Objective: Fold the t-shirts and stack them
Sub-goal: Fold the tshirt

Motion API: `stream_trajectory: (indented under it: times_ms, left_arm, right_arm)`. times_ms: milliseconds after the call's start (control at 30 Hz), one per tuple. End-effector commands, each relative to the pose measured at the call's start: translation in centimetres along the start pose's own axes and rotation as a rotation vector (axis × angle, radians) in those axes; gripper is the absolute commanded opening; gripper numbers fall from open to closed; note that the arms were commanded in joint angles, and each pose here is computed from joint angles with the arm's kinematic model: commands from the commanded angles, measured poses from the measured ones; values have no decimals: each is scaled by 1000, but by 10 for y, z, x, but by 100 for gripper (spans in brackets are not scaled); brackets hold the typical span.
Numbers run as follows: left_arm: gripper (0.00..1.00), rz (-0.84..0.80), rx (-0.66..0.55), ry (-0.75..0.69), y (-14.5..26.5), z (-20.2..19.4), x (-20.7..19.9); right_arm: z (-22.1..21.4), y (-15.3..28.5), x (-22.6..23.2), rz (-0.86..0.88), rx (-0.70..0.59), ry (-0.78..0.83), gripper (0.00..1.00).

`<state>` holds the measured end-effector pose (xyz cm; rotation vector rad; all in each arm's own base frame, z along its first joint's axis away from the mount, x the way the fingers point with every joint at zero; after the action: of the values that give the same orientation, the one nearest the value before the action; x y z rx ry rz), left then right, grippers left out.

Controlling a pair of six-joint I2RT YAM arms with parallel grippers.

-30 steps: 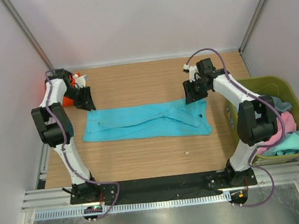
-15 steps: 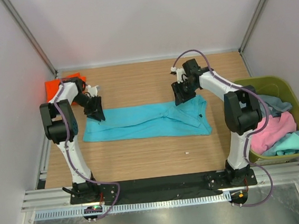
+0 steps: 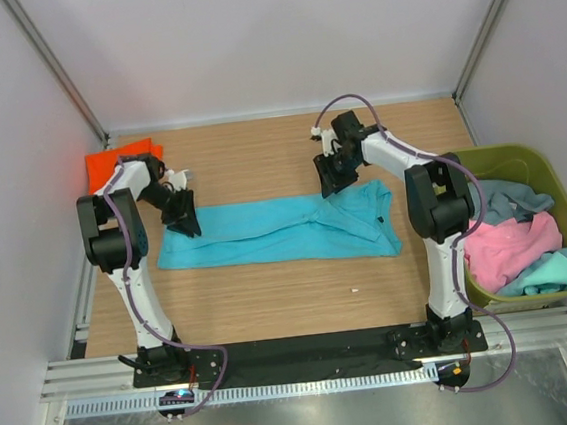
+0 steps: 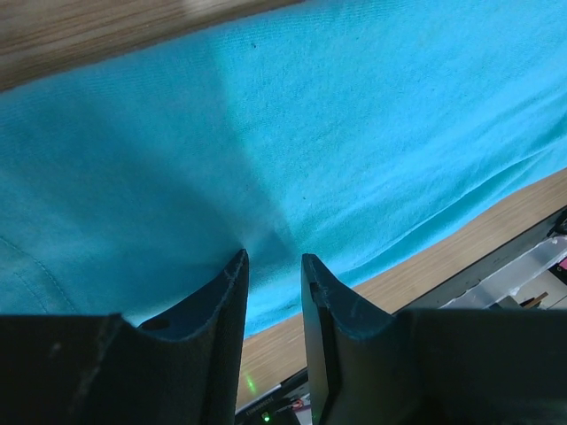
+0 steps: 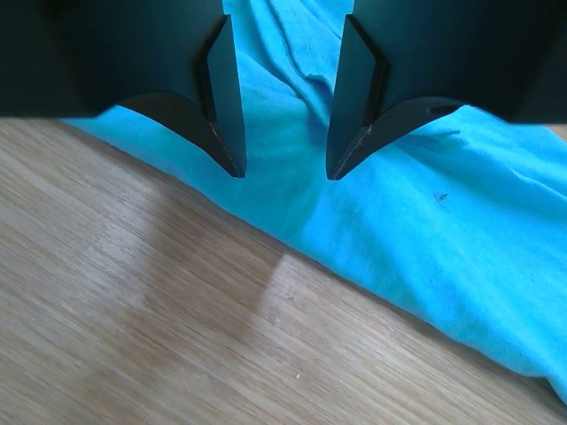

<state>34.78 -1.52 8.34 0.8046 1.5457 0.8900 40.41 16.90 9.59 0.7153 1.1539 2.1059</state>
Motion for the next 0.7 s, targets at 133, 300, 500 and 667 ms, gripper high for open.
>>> stream_trajectory:
  times_ms: [133,300,500,667]
  left_arm:
    - [31,-12,-26,-1,2,4,-2]
    - [31,-17,-37,-6,2,6,-2]
    - [31,-22,-61,-21,6,8,-4]
    - [31,-32,-70,-19,4,10,-5]
  right_arm:
    - [5,15,19,-17,-12,50,44]
    - [-9,26,46,-8,5,77,43]
    - [-36,60,79,6,8,75,43]
    - [-72,82,91,-8,17,50,43]
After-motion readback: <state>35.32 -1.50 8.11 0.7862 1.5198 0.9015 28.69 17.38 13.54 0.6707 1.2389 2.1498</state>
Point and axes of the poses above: each gripper's point midway between its finger pads, its own y axis back along the fingers, its own x axis along the line the jaws close on, z = x × y, the point moved 6 cm from there along y, back along the fingers, and after that the axes turned 13 degrees about y, right-handed, at the moved point
